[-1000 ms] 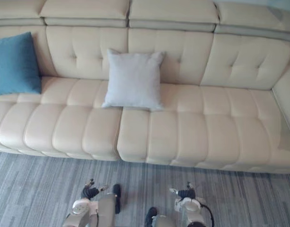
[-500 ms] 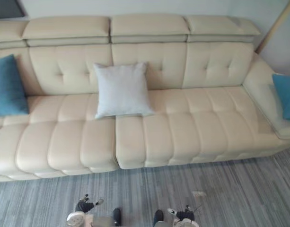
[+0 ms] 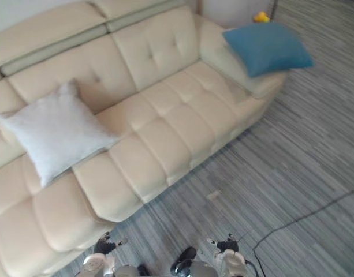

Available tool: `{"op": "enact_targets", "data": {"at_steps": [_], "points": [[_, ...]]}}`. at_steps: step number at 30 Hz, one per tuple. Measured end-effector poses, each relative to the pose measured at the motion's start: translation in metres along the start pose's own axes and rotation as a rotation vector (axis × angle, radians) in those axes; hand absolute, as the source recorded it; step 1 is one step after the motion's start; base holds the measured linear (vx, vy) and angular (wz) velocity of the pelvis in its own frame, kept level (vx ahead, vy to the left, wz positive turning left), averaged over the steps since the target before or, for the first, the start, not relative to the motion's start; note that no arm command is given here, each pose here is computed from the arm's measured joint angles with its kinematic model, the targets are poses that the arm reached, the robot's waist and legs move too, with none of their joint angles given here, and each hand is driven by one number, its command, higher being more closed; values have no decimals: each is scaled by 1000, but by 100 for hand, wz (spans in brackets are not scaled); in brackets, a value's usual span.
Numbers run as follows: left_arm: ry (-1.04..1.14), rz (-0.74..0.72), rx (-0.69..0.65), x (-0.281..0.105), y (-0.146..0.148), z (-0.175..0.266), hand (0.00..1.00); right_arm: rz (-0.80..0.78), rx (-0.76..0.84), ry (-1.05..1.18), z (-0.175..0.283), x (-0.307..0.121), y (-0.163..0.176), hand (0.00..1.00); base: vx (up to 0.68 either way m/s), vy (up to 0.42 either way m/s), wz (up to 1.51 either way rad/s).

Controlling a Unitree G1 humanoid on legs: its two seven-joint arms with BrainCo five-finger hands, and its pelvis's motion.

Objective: Pick up cushions and gather them together orderly.

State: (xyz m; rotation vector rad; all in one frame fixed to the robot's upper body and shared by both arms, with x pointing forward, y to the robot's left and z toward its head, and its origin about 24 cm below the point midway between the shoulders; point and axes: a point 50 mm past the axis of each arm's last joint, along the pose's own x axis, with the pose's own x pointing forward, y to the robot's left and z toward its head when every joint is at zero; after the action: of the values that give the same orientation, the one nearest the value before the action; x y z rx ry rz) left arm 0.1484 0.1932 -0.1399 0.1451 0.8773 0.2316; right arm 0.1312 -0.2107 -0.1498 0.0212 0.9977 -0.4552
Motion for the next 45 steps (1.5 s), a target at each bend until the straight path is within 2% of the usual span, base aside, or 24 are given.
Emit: {"op": "enact_targets", "data": {"at_steps": [4,8,17,22,27,29,32,34,39,45], "points": [[-28,16,-5,1,7,5,0,-18,23,17,-4,-1,-2,0,103,-81,-67],[-75,7,-44,0,0,17,0,-19,65,2,2,0,3,0,223,66,-102],[-16,23,-103,-2,0,4,0,5,108,0,-3,-5,15,0,386,131,-108],[11,23,-50,-2,6,-3,0,12,100,25,-8,-6,14,0,324,58,-57],[19,33,-30,-2,11,-6,0,28,91,-12,7,-3,17,0,304,-102,-35],[49,35,-5,-5,15,-16,0,26,75,24,-4,-4,16,0,419,-278,-19],[74,3,-36,-9,-1,-24,0,-17,26,4,2,2,-7,0,469,-305,-7],[58,-10,-51,-10,-7,-20,0,-26,13,16,0,2,-11,0,483,-251,-14],[-33,6,-52,-5,0,1,0,-15,-12,79,-13,0,-6,0,404,-151,-2],[-63,2,-69,-4,-2,9,0,-12,-3,13,10,5,1,0,558,1,-24]]}}
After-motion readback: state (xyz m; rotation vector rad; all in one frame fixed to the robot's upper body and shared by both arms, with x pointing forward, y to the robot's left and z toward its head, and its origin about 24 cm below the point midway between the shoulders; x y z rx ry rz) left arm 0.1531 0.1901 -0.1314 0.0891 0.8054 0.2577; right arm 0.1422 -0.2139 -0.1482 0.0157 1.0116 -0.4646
